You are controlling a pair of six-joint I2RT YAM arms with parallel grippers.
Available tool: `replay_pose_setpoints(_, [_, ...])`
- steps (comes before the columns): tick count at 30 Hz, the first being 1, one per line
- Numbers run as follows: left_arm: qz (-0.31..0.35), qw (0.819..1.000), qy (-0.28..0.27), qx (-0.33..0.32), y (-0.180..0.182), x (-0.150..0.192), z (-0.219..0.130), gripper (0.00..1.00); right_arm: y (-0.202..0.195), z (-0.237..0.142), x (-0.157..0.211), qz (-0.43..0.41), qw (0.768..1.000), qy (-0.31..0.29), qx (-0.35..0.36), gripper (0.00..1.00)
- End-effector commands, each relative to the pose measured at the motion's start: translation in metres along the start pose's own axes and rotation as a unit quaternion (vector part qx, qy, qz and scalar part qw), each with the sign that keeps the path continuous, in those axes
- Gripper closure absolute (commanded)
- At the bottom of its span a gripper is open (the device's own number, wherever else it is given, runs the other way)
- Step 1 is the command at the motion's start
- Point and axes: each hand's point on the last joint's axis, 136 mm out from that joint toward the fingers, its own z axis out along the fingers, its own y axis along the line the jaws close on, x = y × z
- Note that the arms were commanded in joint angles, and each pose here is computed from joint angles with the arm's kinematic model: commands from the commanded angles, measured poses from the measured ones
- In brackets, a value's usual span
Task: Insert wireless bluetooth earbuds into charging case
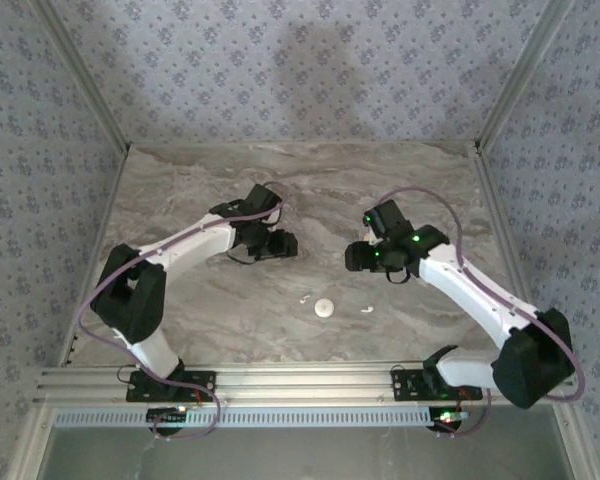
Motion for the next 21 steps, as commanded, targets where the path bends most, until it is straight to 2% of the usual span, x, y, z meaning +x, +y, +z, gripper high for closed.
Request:
replay_pose_setpoints(1, [0.001, 1.0, 0.007, -0.025, 0.02, 0.014, -0.014, 0.47, 0.008, -0.004, 0.013, -0.052, 0.998, 0.046, 0.012, 0.33])
replay_pose_setpoints(11, [-0.047, 0.998, 0.004, -0.045, 0.055, 0.047, -0.021, 0.46, 0.037, 0.012, 0.031, -0.109, 0.988, 0.105, -0.01, 0.32])
replay_pose_setpoints(21, [-0.105, 0.994, -0.006, -0.03, 0.083, 0.062, -0.029, 0.45, 0.071, 0.041, 0.054, -0.189, 0.965, 0.179, -0.019, 0.28])
